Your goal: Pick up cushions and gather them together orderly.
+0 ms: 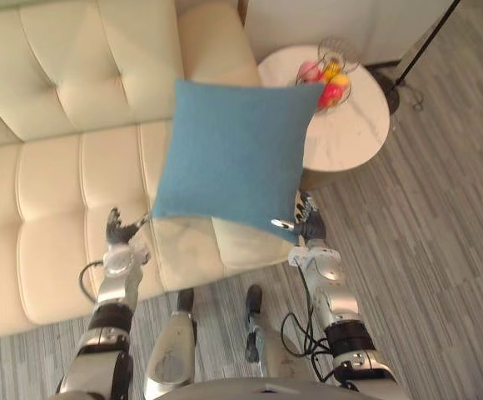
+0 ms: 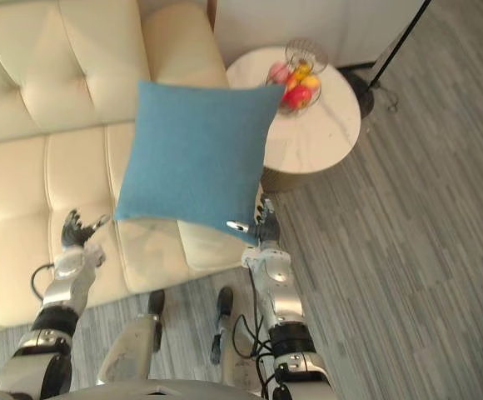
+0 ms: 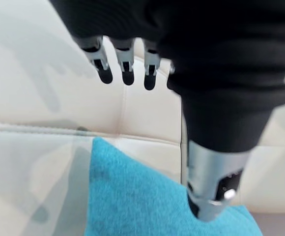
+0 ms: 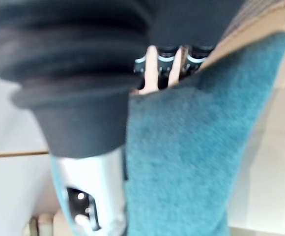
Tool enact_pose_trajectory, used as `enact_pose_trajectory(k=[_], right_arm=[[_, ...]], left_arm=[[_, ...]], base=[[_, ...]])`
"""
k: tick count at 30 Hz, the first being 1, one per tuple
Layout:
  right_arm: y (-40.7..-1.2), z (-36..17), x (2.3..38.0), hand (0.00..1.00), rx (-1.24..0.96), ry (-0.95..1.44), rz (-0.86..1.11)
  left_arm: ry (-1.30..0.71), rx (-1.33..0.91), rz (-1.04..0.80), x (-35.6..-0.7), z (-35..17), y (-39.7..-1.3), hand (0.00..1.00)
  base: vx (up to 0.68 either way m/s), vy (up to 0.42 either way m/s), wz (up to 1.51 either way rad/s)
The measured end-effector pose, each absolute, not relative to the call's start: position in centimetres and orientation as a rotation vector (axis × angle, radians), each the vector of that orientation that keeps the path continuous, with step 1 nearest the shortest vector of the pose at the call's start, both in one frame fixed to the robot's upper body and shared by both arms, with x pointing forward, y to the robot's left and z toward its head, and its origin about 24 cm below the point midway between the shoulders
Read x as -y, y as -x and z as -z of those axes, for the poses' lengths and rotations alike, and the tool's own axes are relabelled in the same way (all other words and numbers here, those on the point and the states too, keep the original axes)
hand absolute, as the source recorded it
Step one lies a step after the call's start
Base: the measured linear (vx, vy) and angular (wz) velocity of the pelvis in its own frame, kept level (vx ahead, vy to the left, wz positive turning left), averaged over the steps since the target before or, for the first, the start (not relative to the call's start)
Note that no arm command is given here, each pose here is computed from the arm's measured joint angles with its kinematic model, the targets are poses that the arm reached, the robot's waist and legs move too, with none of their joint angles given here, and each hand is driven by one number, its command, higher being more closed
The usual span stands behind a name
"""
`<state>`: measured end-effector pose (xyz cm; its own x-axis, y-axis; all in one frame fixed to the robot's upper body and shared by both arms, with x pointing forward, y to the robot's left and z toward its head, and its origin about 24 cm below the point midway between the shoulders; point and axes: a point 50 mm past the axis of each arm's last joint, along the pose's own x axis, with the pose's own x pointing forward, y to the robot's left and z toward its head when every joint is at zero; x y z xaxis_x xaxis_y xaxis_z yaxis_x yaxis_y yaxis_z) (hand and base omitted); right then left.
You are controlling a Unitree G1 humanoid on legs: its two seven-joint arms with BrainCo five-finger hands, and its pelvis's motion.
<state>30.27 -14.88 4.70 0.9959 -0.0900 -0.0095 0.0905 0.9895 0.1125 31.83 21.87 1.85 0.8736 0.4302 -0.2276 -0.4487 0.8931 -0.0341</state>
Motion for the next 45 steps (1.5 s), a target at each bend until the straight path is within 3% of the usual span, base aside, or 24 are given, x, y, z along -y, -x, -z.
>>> enact_pose_trajectory(k=[8, 9, 10, 11, 23, 31, 39, 45], right_arm=[[-32.5, -12.0, 12.2, 0.0, 0.251, -0.126, 0.045], [-32.7, -13.0, 11.9, 0.0, 0.286, -0.132, 0.039], [-32.7, -13.1, 11.9, 0.0, 0.29, -0.133, 0.041], [-32.7, -13.8, 11.9, 1.0, 0.316, -0.142, 0.047], [-32.4, -17.4, 12.1, 1.0, 0.456, -0.262, 0.076], [-32.0, -17.3, 12.2, 1.0, 0.469, -0.293, 0.075], [-28.9, -13.1, 13.6, 1.0, 0.368, -0.287, 0.117], [-25.7, -10.8, 13.8, 1.0, 0.314, -0.239, 0.079]], left_arm=[[0.013, 0.024, -0.3, -17.3, -11.5, -38.3, 0.0], [0.005, 0.061, -0.29, -16.6, -13.2, -39.1, 1.0], [0.004, 0.064, -0.289, -16.5, -13.4, -39.2, 1.0], [0.004, 0.089, -0.288, -16.2, -14.6, -39.6, 1.0], [-0.012, 0.243, -0.28, -16.3, -19.7, -40.1, 1.0], [0.052, 0.4, -0.234, -15.4, -21.4, -37.8, 1.0], [0.209, 0.347, -0.187, -13.4, -16.1, -33.5, 1.0], [0.27, 0.266, -0.247, -14.0, -11.5, -28.0, 1.0]], base=[[-0.17, -0.038, -0.11], [-0.07, -0.045, -0.12], [-0.06, -0.043, -0.04], [-0.04, -0.037, 0.07], [0.0, -0.009, 0.03], [0.03, -0.011, 0.05], [0.1, -0.032, 0.29], [0.1, -0.007, 0.37]])
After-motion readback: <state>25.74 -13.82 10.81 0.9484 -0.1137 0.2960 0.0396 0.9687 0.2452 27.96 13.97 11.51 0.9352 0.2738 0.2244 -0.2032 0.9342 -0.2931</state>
